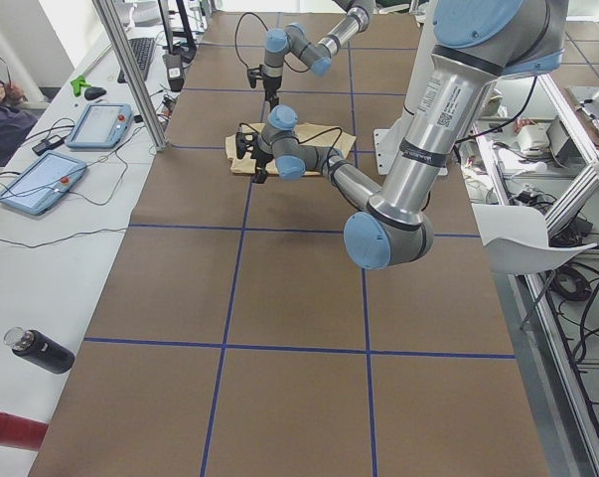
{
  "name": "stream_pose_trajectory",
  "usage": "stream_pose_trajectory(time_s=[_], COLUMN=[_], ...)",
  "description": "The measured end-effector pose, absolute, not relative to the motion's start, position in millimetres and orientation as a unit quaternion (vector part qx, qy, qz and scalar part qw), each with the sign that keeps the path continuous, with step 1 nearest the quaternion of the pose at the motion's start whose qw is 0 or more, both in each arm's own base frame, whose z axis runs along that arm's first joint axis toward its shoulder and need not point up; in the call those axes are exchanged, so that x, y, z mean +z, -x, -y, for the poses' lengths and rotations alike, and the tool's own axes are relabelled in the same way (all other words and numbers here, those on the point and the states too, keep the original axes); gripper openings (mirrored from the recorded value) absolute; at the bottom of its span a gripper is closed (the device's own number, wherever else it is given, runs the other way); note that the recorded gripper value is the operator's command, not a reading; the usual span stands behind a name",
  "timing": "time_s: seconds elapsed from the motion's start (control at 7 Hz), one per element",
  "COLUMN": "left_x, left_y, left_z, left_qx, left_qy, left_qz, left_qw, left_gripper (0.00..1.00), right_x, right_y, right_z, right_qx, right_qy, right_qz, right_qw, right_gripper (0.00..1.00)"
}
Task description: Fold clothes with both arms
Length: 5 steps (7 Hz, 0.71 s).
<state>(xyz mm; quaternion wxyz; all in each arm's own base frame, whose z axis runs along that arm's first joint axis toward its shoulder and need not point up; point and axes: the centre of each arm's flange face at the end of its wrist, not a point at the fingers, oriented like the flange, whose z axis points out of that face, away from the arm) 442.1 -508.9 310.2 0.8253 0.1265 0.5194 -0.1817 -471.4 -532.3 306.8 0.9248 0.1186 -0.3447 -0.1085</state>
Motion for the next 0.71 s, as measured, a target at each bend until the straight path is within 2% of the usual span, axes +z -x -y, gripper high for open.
stream_pose_trajectory(time_s=[0.43,0.71], left_x=[270,272], left_y=[-478,-507], left_z=[413,350], left_qx=[-0.198,-0.214], left_qy=[-0.04,0.007], left_qz=[-0.591,-0.596], left_qw=[0.781,0.774], left_gripper=[0.99,0.99], right_x=[274,267], right_y=[415,397], right_z=[475,440], right_qx=[-0.049,-0.028], right_qy=[-0.084,-0.049], right_qz=[0.388,0.42], right_qw=[0.917,0.906], right_gripper=[1.0,1.0])
